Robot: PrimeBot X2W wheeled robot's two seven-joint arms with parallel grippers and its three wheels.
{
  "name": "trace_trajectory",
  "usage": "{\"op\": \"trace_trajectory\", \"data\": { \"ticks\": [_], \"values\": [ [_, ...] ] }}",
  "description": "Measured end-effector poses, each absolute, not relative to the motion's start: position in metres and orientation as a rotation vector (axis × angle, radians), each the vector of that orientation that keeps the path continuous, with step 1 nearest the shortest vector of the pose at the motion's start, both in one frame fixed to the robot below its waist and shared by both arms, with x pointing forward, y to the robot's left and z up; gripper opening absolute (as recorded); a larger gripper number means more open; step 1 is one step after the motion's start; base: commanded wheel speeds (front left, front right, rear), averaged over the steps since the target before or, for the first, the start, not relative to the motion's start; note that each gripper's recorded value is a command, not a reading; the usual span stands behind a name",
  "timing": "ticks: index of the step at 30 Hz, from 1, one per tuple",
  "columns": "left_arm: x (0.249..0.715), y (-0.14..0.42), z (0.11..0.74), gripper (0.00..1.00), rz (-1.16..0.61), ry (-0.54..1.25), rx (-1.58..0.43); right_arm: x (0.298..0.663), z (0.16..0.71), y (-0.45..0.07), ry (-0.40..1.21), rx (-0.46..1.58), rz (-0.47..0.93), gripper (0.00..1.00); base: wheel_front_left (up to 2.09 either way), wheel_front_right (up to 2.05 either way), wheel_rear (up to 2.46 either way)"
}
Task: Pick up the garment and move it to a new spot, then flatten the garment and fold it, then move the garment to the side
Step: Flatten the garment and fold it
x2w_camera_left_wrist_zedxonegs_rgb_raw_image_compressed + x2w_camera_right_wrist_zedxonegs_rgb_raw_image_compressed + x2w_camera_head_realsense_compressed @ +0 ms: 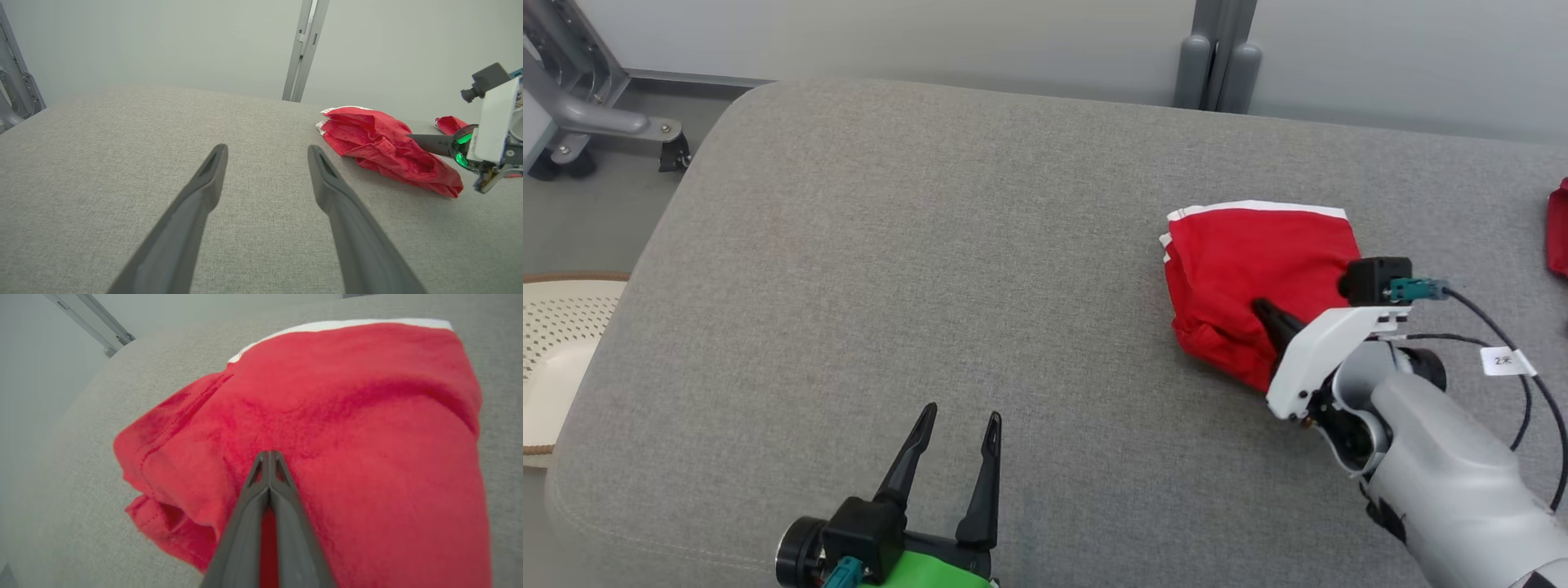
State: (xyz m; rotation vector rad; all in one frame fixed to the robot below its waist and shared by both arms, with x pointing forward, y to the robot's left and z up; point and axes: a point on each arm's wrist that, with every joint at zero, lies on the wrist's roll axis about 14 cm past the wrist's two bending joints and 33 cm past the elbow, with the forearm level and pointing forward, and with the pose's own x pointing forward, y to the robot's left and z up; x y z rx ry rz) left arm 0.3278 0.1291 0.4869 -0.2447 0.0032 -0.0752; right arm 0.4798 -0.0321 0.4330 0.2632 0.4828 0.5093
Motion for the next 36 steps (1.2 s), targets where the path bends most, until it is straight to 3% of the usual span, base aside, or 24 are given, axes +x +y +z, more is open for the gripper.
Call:
{"op": "trace_trajectory", "data": {
  "ticks": [10,14,15,16,27,30,36],
  "values": [
    [0.325,0.133,0.489,1.0,-0.063,-0.004,-0.247,0.416,0.429,0.046,0.566,0.292,0.767,0.0,0.0,0.0,0.0],
    [0.323,0.136,0.494,1.0,-0.054,-0.023,-0.244,0.4,0.442,0.058,0.509,0.302,0.821,0.0,0.0,0.0,0.0],
    [0.322,0.138,0.495,1.0,-0.047,-0.03,-0.243,0.401,0.445,0.054,0.481,0.295,0.814,0.74,0.0,0.0,0.0],
    [0.321,0.141,0.497,1.0,-0.035,-0.037,-0.238,0.401,0.445,0.05,0.458,0.272,0.811,1.0,0.0,0.0,0.0],
    [0.311,0.165,0.504,1.0,0.045,-0.074,-0.228,0.412,0.447,-0.034,0.251,0.125,0.594,1.0,0.0,0.0,0.0],
    [0.315,0.169,0.513,1.0,0.043,-0.103,-0.229,0.419,0.471,-0.056,0.145,0.101,0.536,1.0,0.0,0.0,0.0],
    [0.326,0.159,0.524,1.0,-0.03,-0.136,-0.22,0.402,0.492,-0.097,0.017,0.083,0.405,1.0,0.0,0.0,0.0]
  ]
}}
